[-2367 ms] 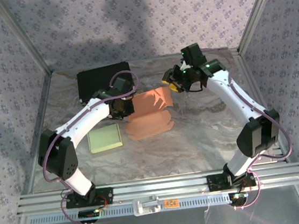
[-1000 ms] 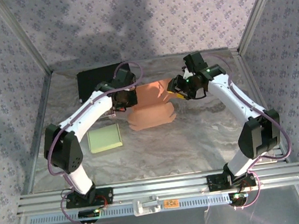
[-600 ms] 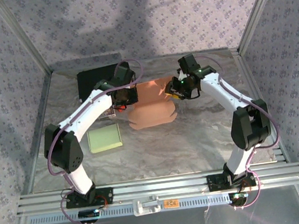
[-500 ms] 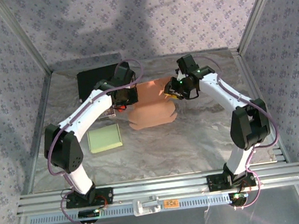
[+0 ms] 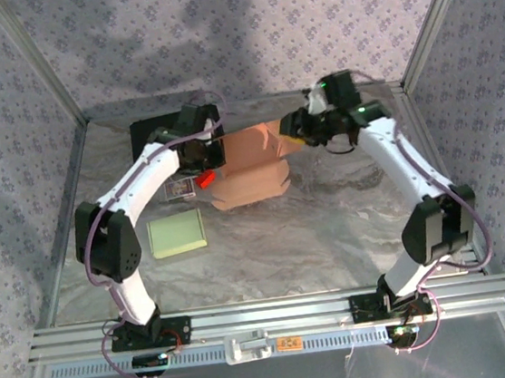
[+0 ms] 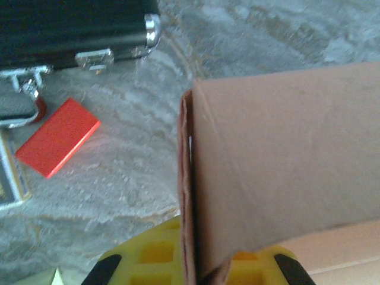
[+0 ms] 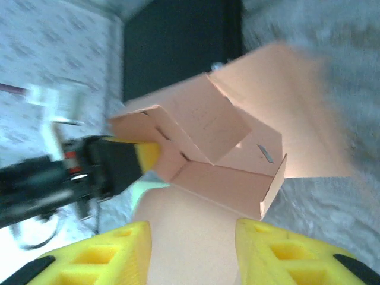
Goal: Fold the paper box
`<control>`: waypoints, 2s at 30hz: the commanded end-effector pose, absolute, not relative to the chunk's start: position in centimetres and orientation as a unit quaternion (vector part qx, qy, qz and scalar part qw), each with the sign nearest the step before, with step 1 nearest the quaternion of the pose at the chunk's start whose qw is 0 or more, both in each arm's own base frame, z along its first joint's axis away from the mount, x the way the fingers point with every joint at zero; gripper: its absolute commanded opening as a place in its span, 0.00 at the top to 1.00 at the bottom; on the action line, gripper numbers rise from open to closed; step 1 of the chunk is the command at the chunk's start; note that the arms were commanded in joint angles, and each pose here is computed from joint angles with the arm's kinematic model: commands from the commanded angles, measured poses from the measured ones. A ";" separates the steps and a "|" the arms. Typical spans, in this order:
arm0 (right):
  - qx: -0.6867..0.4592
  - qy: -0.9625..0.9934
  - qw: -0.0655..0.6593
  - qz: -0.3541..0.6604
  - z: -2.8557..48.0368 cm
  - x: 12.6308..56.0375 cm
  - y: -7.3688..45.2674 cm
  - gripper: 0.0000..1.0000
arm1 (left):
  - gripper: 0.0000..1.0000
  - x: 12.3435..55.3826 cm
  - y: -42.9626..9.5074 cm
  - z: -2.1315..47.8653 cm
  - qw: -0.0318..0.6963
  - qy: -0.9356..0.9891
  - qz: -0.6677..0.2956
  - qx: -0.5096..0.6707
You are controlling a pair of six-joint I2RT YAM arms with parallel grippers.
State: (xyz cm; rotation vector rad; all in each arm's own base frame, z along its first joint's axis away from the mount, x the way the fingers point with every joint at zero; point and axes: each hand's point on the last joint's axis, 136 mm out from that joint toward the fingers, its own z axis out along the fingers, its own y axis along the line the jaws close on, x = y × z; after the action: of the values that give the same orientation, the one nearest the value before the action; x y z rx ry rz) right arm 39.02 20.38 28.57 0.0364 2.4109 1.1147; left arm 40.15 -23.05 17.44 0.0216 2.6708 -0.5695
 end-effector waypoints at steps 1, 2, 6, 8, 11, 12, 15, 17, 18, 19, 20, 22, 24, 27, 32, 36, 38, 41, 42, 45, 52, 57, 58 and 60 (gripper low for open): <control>-0.021 0.829 0.313 0.463 34.9 40.0 17.8 0.53 | 1.00 41.7 -25.1 20.3 0.189 0.927 -0.318 0.053; -0.009 0.824 0.320 0.468 35.1 41.0 16.8 0.53 | 1.00 41.9 -25.1 20.5 0.181 0.923 -0.334 0.059; 0.035 0.824 0.319 0.468 33.1 44.1 13.7 0.55 | 1.00 42.5 -25.8 21.2 0.163 0.902 -0.392 0.076; 0.028 0.813 0.307 0.494 32.6 44.7 13.6 0.55 | 1.00 42.8 -26.1 21.6 0.154 0.892 -0.417 0.081; -0.017 0.795 0.282 0.537 32.9 44.6 15.2 0.57 | 1.00 42.7 -27.1 22.0 0.140 0.879 -0.447 0.094; -0.028 0.792 0.276 0.544 32.9 44.5 15.8 0.57 | 1.00 42.7 -27.3 22.0 0.134 0.876 -0.454 0.095; -0.048 0.785 0.262 0.559 32.5 44.4 17.2 0.58 | 1.00 42.7 -27.4 21.6 0.122 0.877 -0.455 0.096; -0.064 0.779 0.259 0.567 32.9 44.0 18.1 0.58 | 1.00 42.7 -27.4 21.3 0.116 0.879 -0.452 0.096; -0.069 0.779 0.259 0.567 33.0 43.8 18.4 0.58 | 1.00 42.7 -27.4 21.2 0.114 0.879 -0.452 0.096; -0.072 0.778 0.260 0.568 33.2 43.5 18.6 0.58 | 1.00 42.7 -27.4 21.1 0.114 0.880 -0.452 0.096; -0.075 0.777 0.263 0.567 33.4 43.4 18.8 0.59 | 1.00 42.7 -27.4 20.9 0.113 0.881 -0.450 0.094; -0.076 0.776 0.264 0.567 33.2 43.2 19.0 0.59 | 1.00 42.7 -27.4 20.8 0.112 0.882 -0.448 0.094; -0.074 0.776 0.261 0.569 32.9 43.0 19.2 0.59 | 1.00 42.7 -27.4 20.6 0.112 0.883 -0.446 0.095; -0.080 0.781 0.250 0.567 32.3 42.7 20.0 0.60 | 1.00 42.6 -27.5 20.7 0.112 0.884 -0.443 0.098; -0.088 0.791 0.251 0.551 32.1 42.5 20.9 0.59 | 1.00 42.5 -27.6 20.6 0.115 0.888 -0.433 0.101; -0.092 0.811 0.261 0.515 31.8 42.5 21.1 0.59 | 1.00 42.3 -27.8 20.7 0.119 0.891 -0.424 0.105; -0.094 0.819 0.266 0.500 31.6 42.5 21.1 0.59 | 1.00 42.3 -27.9 20.8 0.122 0.892 -0.421 0.107; -0.100 0.830 0.266 0.479 31.2 42.3 21.2 0.59 | 1.00 42.2 -27.8 21.0 0.125 0.893 -0.419 0.108; -0.102 0.834 0.266 0.473 31.1 42.2 21.3 0.59 | 1.00 42.3 -27.8 21.1 0.127 0.893 -0.418 0.109; -0.104 0.849 0.264 0.446 30.4 42.1 21.4 0.60 | 1.00 42.1 -27.8 21.2 0.127 0.894 -0.415 0.111; -0.103 0.877 0.292 0.367 29.7 42.4 20.7 0.62 | 1.00 41.9 -27.8 21.4 0.133 0.898 -0.404 0.117; -0.107 0.888 0.298 0.333 29.3 42.6 20.9 0.63 | 1.00 41.8 -27.8 22.0 0.142 0.897 -0.401 0.123; -0.106 0.890 0.299 0.328 29.1 42.6 20.9 0.64 | 1.00 41.8 -27.8 22.1 0.143 0.897 -0.401 0.123; -0.107 0.892 0.301 0.319 29.0 42.6 21.1 0.65 | 1.00 41.7 -27.9 22.3 0.145 0.897 -0.399 0.124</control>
State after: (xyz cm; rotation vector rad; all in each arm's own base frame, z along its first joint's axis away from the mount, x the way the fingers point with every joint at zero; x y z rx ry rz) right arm 42.89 21.53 28.74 -0.2715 2.3543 0.9483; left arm 42.32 -26.68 18.56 0.2508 2.6809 -1.1000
